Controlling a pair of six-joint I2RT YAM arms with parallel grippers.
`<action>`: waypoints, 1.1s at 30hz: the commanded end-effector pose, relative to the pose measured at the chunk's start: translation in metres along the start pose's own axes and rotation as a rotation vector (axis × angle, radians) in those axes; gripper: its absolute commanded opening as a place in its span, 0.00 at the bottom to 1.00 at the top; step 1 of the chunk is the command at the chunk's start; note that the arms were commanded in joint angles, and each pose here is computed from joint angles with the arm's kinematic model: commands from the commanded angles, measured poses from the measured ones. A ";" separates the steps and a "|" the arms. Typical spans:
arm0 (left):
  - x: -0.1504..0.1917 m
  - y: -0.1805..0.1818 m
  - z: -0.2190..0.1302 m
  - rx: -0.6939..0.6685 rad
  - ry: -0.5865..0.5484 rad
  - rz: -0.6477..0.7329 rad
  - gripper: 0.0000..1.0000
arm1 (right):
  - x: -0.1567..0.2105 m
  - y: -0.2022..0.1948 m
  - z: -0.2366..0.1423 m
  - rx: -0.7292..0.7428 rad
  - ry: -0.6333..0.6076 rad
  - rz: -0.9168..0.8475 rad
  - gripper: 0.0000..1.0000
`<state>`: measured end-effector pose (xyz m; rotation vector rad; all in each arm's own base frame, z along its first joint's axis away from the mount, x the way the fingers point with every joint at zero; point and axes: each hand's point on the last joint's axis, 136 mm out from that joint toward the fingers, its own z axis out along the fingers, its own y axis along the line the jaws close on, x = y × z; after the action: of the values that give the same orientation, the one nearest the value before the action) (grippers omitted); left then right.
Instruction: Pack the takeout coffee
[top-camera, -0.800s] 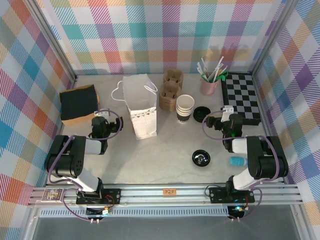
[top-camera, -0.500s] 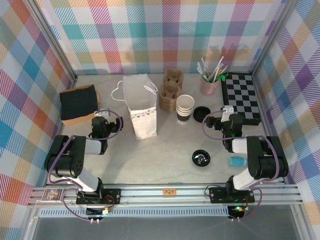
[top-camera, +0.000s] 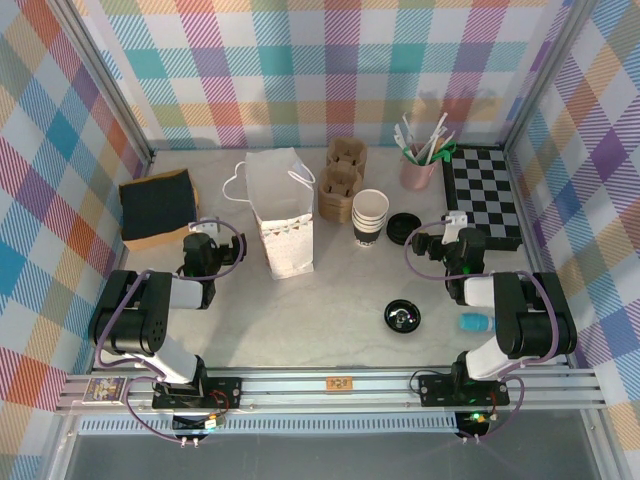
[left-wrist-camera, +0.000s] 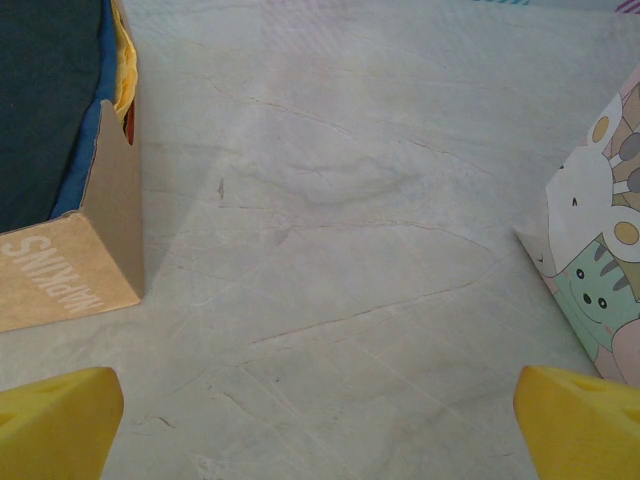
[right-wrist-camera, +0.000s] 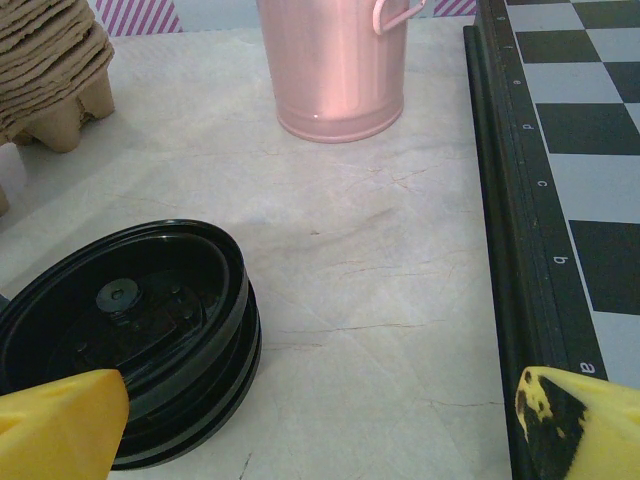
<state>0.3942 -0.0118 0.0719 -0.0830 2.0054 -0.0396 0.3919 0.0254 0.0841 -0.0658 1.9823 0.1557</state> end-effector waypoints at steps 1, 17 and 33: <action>-0.011 -0.004 0.003 0.017 -0.031 0.007 1.00 | -0.008 -0.001 0.003 -0.004 -0.021 0.009 1.00; -0.037 0.017 -0.010 -0.111 -0.033 -0.043 1.00 | -0.023 -0.011 -0.008 0.086 0.010 0.028 1.00; -0.152 0.033 -0.124 -0.340 0.280 -0.407 1.00 | -0.123 0.014 -0.119 0.080 0.128 0.452 0.99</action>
<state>0.3873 0.0328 0.3046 -0.5754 1.9239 0.0112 0.3592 0.0132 0.2780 0.2293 1.8879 0.2499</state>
